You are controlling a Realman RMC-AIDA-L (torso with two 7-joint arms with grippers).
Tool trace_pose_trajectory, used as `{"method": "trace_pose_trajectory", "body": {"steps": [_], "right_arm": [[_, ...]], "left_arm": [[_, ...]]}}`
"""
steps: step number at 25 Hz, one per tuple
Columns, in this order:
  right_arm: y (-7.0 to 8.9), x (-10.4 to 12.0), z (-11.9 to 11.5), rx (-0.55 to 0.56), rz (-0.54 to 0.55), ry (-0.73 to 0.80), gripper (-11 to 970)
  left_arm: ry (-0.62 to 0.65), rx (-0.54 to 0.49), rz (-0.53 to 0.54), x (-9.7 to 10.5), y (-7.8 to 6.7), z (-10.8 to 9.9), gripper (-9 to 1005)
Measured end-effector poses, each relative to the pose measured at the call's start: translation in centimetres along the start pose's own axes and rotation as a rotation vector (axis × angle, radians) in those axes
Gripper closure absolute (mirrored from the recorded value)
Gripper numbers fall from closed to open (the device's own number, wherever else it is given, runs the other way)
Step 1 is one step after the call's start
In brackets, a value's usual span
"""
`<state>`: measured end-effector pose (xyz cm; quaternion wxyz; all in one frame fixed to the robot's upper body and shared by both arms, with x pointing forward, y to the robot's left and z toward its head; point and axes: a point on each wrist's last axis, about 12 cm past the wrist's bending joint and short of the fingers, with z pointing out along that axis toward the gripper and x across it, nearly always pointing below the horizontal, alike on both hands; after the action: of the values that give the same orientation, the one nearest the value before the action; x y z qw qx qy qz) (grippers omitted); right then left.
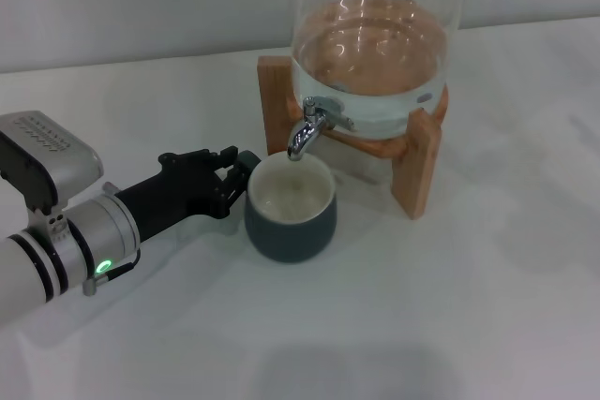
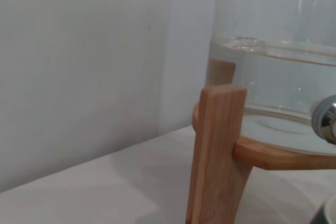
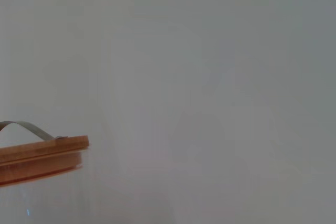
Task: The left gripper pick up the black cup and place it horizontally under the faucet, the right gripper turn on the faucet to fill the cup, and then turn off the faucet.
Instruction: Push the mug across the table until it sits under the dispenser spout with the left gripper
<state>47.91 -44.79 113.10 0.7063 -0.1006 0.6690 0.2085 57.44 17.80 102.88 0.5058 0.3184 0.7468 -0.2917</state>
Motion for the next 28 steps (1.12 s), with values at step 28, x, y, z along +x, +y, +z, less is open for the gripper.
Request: {"method": "trace_pose_trajectory", "body": {"steps": [28], "right_arm": [[-0.2, -0.2, -0.5, 0.021, 0.002, -0.024, 182]], "left_arm": [[0.013, -0.019, -0.019, 1.2, 0.1, -1.1, 665]]}}
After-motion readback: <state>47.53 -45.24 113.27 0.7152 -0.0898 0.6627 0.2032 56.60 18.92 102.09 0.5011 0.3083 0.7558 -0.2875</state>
